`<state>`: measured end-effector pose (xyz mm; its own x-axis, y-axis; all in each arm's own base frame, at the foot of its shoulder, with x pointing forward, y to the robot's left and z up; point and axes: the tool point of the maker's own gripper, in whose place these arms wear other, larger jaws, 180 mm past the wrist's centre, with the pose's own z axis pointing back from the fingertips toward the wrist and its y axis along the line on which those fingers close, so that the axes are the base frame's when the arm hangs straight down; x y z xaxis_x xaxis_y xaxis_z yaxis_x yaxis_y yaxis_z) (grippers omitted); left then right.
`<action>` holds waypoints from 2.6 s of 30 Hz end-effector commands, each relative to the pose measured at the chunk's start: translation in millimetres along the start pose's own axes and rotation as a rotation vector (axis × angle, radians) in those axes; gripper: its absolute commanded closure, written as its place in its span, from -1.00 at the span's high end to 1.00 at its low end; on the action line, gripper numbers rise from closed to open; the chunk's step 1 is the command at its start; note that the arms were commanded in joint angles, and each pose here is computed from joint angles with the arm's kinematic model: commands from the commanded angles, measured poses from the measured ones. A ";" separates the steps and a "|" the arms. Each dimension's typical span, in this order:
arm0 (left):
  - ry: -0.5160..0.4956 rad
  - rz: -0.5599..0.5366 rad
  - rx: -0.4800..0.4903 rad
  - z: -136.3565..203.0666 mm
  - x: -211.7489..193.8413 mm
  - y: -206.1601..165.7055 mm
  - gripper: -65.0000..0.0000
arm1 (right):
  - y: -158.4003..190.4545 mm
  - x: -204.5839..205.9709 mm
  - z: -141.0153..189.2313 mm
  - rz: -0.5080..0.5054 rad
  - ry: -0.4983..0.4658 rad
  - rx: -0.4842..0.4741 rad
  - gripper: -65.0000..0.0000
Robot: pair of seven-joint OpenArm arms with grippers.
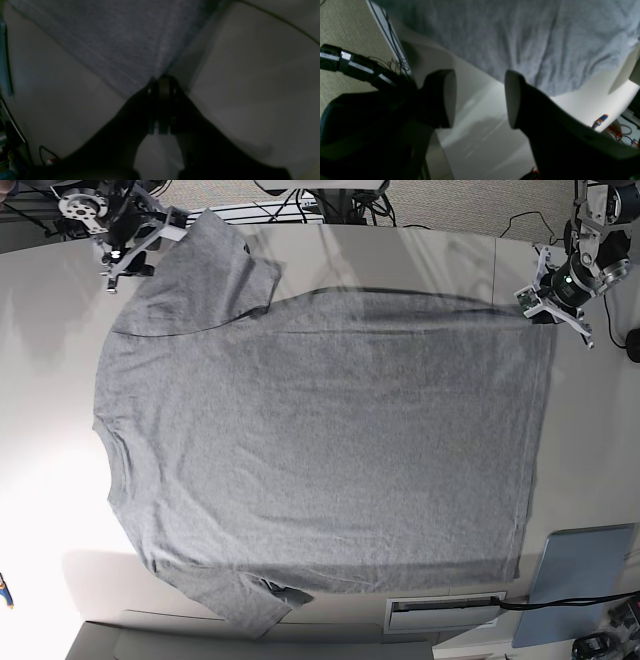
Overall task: Fold the T-shirt properly
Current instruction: 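Move both grippers to the shirt's collar-side corners and grasp them, then lift the collar edge with both grippers and fold it toward the hem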
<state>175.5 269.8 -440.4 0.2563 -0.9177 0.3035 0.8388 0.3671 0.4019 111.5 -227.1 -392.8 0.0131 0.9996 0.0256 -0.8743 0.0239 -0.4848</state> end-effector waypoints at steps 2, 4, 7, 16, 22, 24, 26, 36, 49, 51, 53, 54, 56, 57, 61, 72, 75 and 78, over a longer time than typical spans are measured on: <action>0.045 -0.011 -0.118 2.2 -8.6 -30.0 -1.00 | -2.9 0.4 -4.6 0.029 0.006 -0.010 -0.05; 0.034 -0.013 -0.112 2.9 -4.6 -27.8 -1.00 | -2.0 2.5 -10.5 0.052 0.011 -0.008 -0.05; 0.028 -0.019 -0.106 3.5 -1.7 -26.0 -1.00 | -3.4 8.2 -19.0 0.063 -0.001 -0.007 -0.05; 0.027 -0.019 -0.106 3.5 -1.5 -25.8 -1.00 | -8.3 8.9 -46.4 0.067 -0.002 0.008 -0.05; 0.026 -0.019 -0.106 3.6 -1.4 -26.0 -1.00 | -17.1 13.2 -50.6 0.040 -0.022 -0.002 -0.36; 0.026 -0.019 -0.106 3.5 -1.2 -25.8 -1.00 | -20.7 15.9 -51.7 0.010 -0.037 -0.001 -0.52; 0.026 -0.019 -0.106 3.5 -1.2 -25.8 -1.00 | -24.1 19.2 -52.6 -0.024 -0.055 0.003 -0.57; -0.015 0.031 -0.111 4.4 5.8 -26.9 -1.00 | -30.0 -8.8 -47.6 -0.117 0.120 0.001 -1.00; -0.101 0.152 -0.098 57.4 21.4 -48.7 -1.00 | -15.2 -7.8 5.2 -0.060 0.152 -0.033 -1.00; -0.101 0.172 -0.094 65.1 18.7 -49.4 -1.00 | -13.3 -8.7 11.5 -0.044 0.163 -0.049 -1.00; -0.091 0.185 -0.095 70.6 14.2 -51.4 -1.00 | -8.1 -9.4 16.5 -0.035 0.175 -0.051 -1.00; -0.085 0.189 -0.098 72.6 11.9 -53.4 -1.00 | -3.7 -9.0 18.6 -0.031 0.175 -0.043 -1.00; -0.075 0.191 -0.106 75.1 9.1 -57.4 -1.00 | 3.9 -8.5 23.1 -0.032 0.177 -0.035 -1.00; -0.071 0.192 -0.112 76.0 8.0 -60.1 -1.00 | 8.0 -8.2 25.3 -0.034 0.177 -0.029 -1.00; -0.064 0.195 -0.126 77.8 5.8 -65.8 -1.00 | 18.8 -7.6 34.2 -0.045 0.180 -0.032 -1.00; -0.047 0.196 0.111 79.6 11.8 -15.4 -1.00 | -28.4 -18.2 40.3 -0.082 0.206 -0.263 -1.00; -0.072 0.283 0.135 77.1 17.3 -3.2 -1.00 | -54.9 -25.5 40.1 -0.098 0.222 -0.345 -1.00; -0.111 0.385 0.182 74.5 25.1 18.3 -1.00 | -80.7 -27.7 38.8 -0.112 0.217 -0.414 -1.00</action>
<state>155.7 262.6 -368.8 0.4937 -0.6797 0.5425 0.5963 0.7187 0.3577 155.8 -255.7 -330.6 0.2395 0.9690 -0.0614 -0.6267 0.1060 -0.7720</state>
